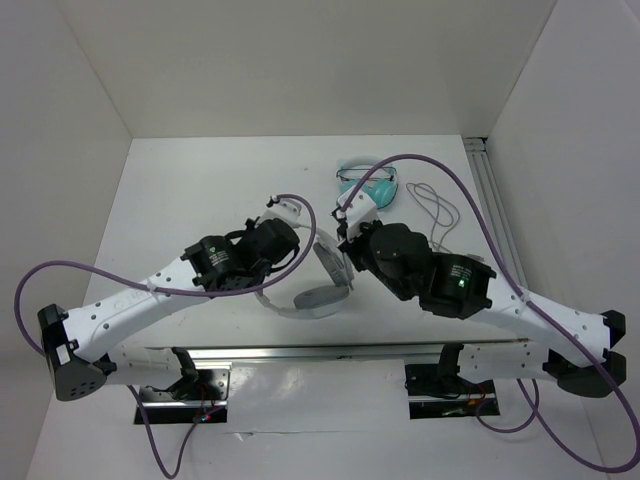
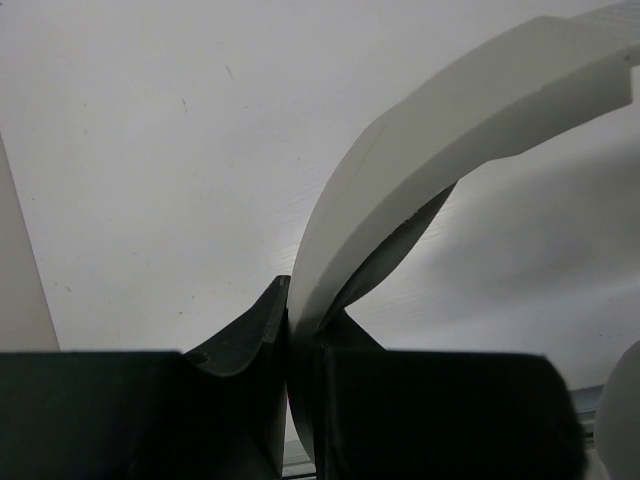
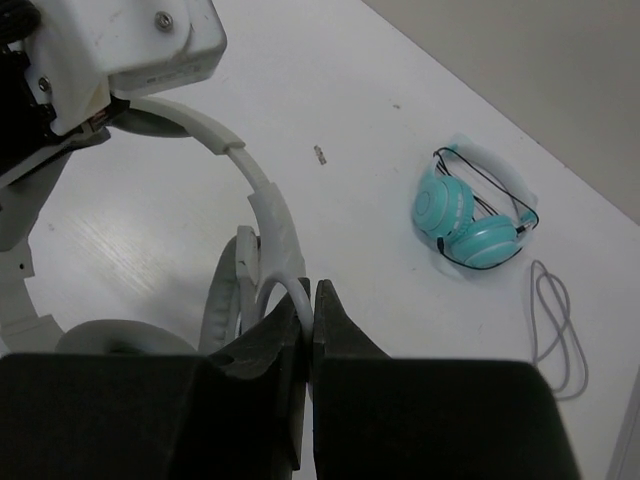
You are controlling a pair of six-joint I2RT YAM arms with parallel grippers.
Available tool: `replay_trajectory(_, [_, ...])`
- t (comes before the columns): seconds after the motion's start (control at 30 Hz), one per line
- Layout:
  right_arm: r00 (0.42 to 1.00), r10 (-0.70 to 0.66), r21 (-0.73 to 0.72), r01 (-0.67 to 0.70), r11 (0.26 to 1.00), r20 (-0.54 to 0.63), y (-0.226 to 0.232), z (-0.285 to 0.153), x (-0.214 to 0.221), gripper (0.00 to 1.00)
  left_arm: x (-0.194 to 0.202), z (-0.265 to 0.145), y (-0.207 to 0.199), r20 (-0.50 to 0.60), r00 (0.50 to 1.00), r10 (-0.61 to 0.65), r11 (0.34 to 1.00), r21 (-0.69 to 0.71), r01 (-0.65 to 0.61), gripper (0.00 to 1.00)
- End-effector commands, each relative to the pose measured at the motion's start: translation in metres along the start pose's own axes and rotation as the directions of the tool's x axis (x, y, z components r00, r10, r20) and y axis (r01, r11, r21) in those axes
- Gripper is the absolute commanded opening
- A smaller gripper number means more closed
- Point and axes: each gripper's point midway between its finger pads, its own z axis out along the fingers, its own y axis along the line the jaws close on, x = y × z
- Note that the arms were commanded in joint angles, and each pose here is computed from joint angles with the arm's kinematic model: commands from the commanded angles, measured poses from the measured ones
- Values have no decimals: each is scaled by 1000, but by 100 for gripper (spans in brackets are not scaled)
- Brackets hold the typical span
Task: Wrap the headphones
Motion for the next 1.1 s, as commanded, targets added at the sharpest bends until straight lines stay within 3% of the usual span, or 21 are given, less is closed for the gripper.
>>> replay_trajectory(0.0, [993, 55, 84, -64, 994, 103, -18, -9, -21, 1, -14, -10, -5, 51, 998, -47, 997, 65, 44, 0])
replay_trajectory(0.1, [981, 88, 95, -106, 990, 172, -24, -13, -33, 2, -12, -11, -17, 50, 999, -22, 993, 118, 16, 0])
replay_trajectory(0.27, [982, 77, 156, -104, 982, 173, -35, -14, -33, 4, -14, -17, -17, 71, 997, -19, 993, 120, 11, 0])
replay_trajectory(0.43, [975, 72, 163, -107, 981, 209, -34, -13, -36, 13, -15, -29, -32, 90, 996, -12, 971, 237, -10, 0])
replay_trajectory(0.57, [960, 64, 70, -86, 994, 271, -15, -7, -43, 16, -16, -42, -53, 107, 994, 5, 926, 376, -45, 0])
replay_trajectory(0.7, [954, 35, -32, -27, 999, 297, 5, -5, -47, 20, -12, -52, -63, 134, 990, 35, 902, 423, -89, 0])
replay_trajectory(0.87, [956, 14, -92, 14, 996, 295, 16, -5, -45, 24, -17, -74, -71, 189, 982, 29, 845, 520, -124, 0])
replay_trajectory(1.07, [975, -31, -54, 44, 998, 219, 13, 1, -32, 25, -16, -90, -77, 219, 975, 22, 789, 595, -151, 0])
